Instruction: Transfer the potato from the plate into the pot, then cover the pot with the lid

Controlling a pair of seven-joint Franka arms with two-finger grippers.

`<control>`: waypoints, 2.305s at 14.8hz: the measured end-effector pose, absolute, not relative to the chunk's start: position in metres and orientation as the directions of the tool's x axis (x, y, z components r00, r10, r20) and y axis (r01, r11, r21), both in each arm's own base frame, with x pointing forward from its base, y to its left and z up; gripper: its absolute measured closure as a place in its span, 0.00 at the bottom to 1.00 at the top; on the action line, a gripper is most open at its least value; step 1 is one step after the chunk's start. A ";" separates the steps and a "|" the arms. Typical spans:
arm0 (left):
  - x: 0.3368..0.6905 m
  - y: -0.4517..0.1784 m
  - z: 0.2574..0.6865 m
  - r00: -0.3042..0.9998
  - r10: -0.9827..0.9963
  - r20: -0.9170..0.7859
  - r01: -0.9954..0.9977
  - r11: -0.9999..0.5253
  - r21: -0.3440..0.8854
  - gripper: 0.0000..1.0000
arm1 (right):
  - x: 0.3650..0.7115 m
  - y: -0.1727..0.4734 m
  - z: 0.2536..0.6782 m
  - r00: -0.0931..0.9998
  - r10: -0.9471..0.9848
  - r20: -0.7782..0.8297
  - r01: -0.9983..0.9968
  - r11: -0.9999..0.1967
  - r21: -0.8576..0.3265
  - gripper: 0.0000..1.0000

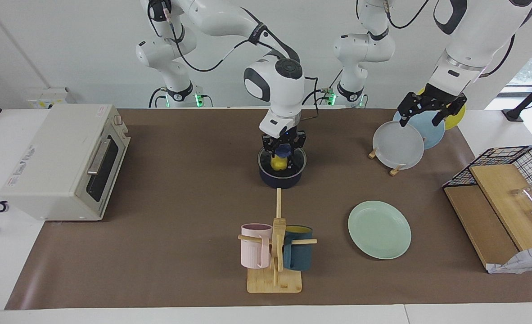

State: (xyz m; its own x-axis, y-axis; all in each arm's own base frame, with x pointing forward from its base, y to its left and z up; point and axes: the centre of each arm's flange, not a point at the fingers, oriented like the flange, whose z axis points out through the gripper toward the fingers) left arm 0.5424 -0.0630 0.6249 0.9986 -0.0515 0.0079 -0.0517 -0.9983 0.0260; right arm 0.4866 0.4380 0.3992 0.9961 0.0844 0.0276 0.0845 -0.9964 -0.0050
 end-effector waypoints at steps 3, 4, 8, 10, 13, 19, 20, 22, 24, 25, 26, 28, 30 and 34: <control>0.540 -0.062 0.628 0.999 -0.051 0.011 -0.052 -0.998 0.026 0.00 | 0.486 0.439 0.399 0.996 0.083 0.019 0.083 -0.997 -0.004 0.35; 0.540 -0.062 0.629 0.999 -0.051 0.011 -0.051 -0.998 0.026 0.00 | 0.486 0.439 0.399 0.996 0.083 0.019 0.083 -0.997 -0.004 0.35; 0.540 -0.062 0.629 0.999 -0.050 0.009 -0.050 -0.998 0.026 0.00 | 0.486 0.439 0.399 0.996 0.083 0.019 0.083 -0.997 -0.004 0.35; 0.539 -0.062 0.629 0.999 -0.050 0.008 -0.050 -0.998 0.026 0.00 | 0.486 0.438 0.397 0.997 0.082 0.012 0.082 -0.997 0.001 0.30; 0.539 -0.062 0.628 0.999 -0.050 0.008 -0.050 -0.998 0.026 0.00 | 0.492 0.428 0.395 0.998 0.065 0.000 0.065 -0.998 0.015 0.00; 0.539 -0.062 0.628 0.999 -0.050 0.007 -0.050 -0.998 0.026 0.00 | 0.529 0.365 0.469 0.999 -0.029 0.023 -0.030 -0.999 0.024 0.00; 0.539 -0.062 0.628 0.999 -0.050 0.007 -0.050 -0.998 0.026 0.00 | 0.532 0.354 0.483 1.000 -0.025 0.018 -0.026 -0.999 0.032 0.00; 0.539 -0.062 0.628 0.999 -0.050 0.007 -0.050 -0.998 0.026 0.00 | 0.542 0.324 0.506 1.000 0.001 0.014 0.000 -0.999 0.045 0.00; 0.539 -0.062 0.628 0.999 -0.050 0.007 -0.050 -0.998 0.026 0.00 | 0.557 0.283 0.520 1.000 0.013 0.007 0.013 -0.999 0.051 0.00; 0.539 -0.062 0.628 0.999 -0.050 0.007 -0.050 -0.998 0.026 0.00 | 0.562 0.265 0.524 1.000 0.009 0.001 0.009 -0.999 0.054 0.00; 0.539 -0.062 0.628 0.999 -0.050 0.007 -0.050 -0.998 0.026 0.00 | 0.565 0.251 0.528 1.000 0.003 -0.006 0.003 -0.998 0.058 0.00; 0.539 -0.062 0.628 0.999 -0.050 0.007 -0.050 -0.998 0.026 0.00 | 0.572 0.225 0.532 1.000 0.013 -0.015 0.014 -0.998 0.061 0.00; 0.539 -0.062 0.628 0.999 -0.050 0.007 -0.050 -0.998 0.026 0.00 | 0.582 0.190 0.535 0.999 0.032 -0.020 0.033 -0.998 0.061 0.00; 0.539 -0.062 0.628 0.999 -0.050 0.007 -0.050 -0.998 0.026 0.00 | 0.595 0.109 0.545 0.999 -0.041 -0.029 -0.040 -0.997 0.061 0.00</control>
